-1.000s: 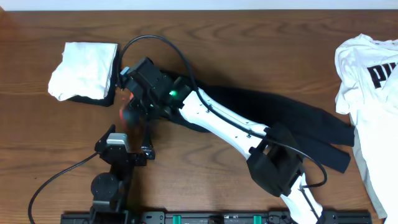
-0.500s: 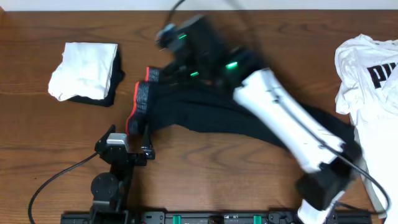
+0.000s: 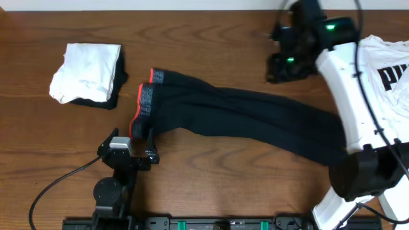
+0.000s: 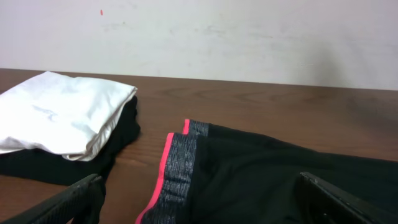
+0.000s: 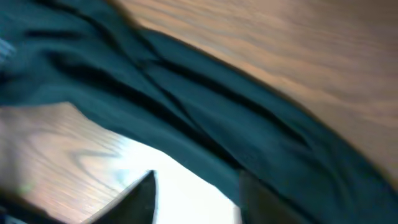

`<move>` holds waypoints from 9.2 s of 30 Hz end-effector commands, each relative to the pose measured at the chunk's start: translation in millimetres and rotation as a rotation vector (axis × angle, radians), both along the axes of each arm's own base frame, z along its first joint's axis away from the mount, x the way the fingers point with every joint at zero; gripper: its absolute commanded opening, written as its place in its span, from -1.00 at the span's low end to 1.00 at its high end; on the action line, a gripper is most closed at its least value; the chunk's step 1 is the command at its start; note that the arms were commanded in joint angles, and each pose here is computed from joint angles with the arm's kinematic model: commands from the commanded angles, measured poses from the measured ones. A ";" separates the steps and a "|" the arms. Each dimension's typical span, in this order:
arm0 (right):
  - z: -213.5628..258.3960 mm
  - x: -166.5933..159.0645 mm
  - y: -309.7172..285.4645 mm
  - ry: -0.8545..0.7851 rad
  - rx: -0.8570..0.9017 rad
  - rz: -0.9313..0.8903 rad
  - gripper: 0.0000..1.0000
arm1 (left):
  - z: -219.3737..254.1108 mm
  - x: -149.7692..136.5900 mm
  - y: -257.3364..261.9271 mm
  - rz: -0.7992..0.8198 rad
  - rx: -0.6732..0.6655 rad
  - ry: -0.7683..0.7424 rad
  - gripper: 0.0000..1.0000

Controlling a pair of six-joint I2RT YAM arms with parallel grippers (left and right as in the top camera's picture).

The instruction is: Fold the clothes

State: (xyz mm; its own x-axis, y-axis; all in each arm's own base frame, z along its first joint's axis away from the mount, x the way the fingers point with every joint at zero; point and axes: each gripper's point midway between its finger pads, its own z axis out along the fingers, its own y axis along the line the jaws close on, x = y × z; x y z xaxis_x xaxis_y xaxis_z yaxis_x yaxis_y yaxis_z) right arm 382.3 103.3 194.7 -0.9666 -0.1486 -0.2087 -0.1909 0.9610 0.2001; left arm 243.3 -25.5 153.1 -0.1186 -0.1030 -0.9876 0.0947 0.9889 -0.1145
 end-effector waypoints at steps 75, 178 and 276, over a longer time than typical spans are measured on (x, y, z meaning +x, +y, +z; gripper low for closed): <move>30.4 22.3 -62.8 -0.697 0.024 -0.270 0.12 | -13.6 -1.1 -7.6 -0.037 -0.041 0.042 0.96; -53.2 -78.4 -106.4 -0.172 -0.205 -0.421 0.27 | -29.3 38.2 -1.2 -0.042 -0.298 1.268 -0.77; -121.1 -60.8 -87.2 0.002 -0.161 -0.306 0.37 | -95.5 -13.9 -0.5 0.074 -0.346 1.403 -0.88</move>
